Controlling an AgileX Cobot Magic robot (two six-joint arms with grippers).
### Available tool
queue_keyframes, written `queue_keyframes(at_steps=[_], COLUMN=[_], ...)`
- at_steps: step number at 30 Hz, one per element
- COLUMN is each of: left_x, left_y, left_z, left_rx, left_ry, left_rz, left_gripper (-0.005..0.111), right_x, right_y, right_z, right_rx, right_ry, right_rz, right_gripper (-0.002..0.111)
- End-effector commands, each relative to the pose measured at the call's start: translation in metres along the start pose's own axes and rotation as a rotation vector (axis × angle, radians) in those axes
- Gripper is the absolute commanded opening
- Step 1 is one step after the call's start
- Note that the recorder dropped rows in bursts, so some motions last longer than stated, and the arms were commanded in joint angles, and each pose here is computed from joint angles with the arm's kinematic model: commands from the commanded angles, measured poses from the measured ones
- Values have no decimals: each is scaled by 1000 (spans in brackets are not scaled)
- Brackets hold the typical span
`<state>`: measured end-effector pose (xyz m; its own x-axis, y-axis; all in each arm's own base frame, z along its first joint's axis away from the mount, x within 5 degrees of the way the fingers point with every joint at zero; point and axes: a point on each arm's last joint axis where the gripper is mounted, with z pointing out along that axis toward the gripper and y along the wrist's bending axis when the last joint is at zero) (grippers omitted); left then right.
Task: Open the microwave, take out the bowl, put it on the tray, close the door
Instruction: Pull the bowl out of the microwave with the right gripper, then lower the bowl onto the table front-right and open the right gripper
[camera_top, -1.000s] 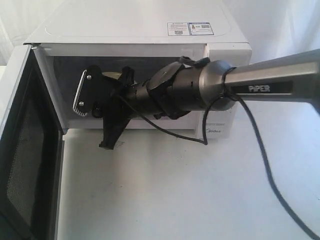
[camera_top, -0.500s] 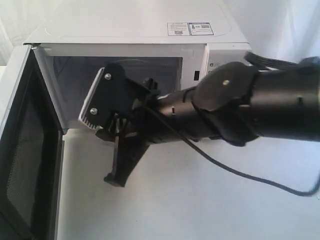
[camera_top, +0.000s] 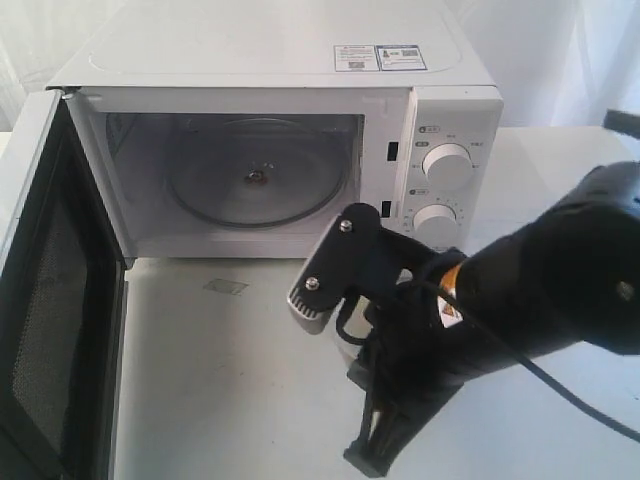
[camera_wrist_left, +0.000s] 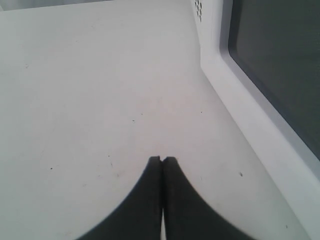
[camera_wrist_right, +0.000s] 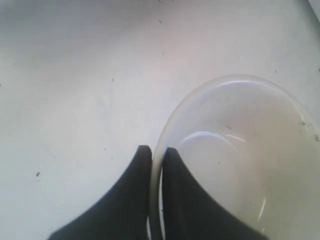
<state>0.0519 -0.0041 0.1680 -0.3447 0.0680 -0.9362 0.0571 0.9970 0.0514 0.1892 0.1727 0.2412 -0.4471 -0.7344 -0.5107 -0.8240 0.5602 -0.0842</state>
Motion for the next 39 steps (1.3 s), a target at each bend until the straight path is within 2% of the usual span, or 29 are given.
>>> queue_keyframes(at_steps=[1, 5, 13, 17, 35, 37, 39], left_x=[1, 1, 1, 1, 1, 1, 1], left_y=[0, 0, 0, 0, 0, 0, 0], left_z=[0, 0, 0, 0, 0, 0, 0], left_rx=[1, 1, 1, 1, 1, 1, 1], left_ry=[2, 2, 2, 2, 2, 2, 2], left_rz=[-5, -5, -5, -5, -5, -5, -5], left_gripper=[0, 0, 0, 0, 0, 0, 0], right_x=[19, 46, 71, 71, 84, 84, 84], right_y=[0, 1, -10, -13, -12, -12, -12], right_z=[4, 9, 10, 12, 36, 36, 36], right_rx=[61, 86, 145, 169, 157, 156, 156], right_ry=[-80, -110, -90, -153, -66, -61, -59], right_rz=[91, 142, 165, 160, 94, 94, 94], right_gripper=[0, 0, 0, 0, 0, 5, 15])
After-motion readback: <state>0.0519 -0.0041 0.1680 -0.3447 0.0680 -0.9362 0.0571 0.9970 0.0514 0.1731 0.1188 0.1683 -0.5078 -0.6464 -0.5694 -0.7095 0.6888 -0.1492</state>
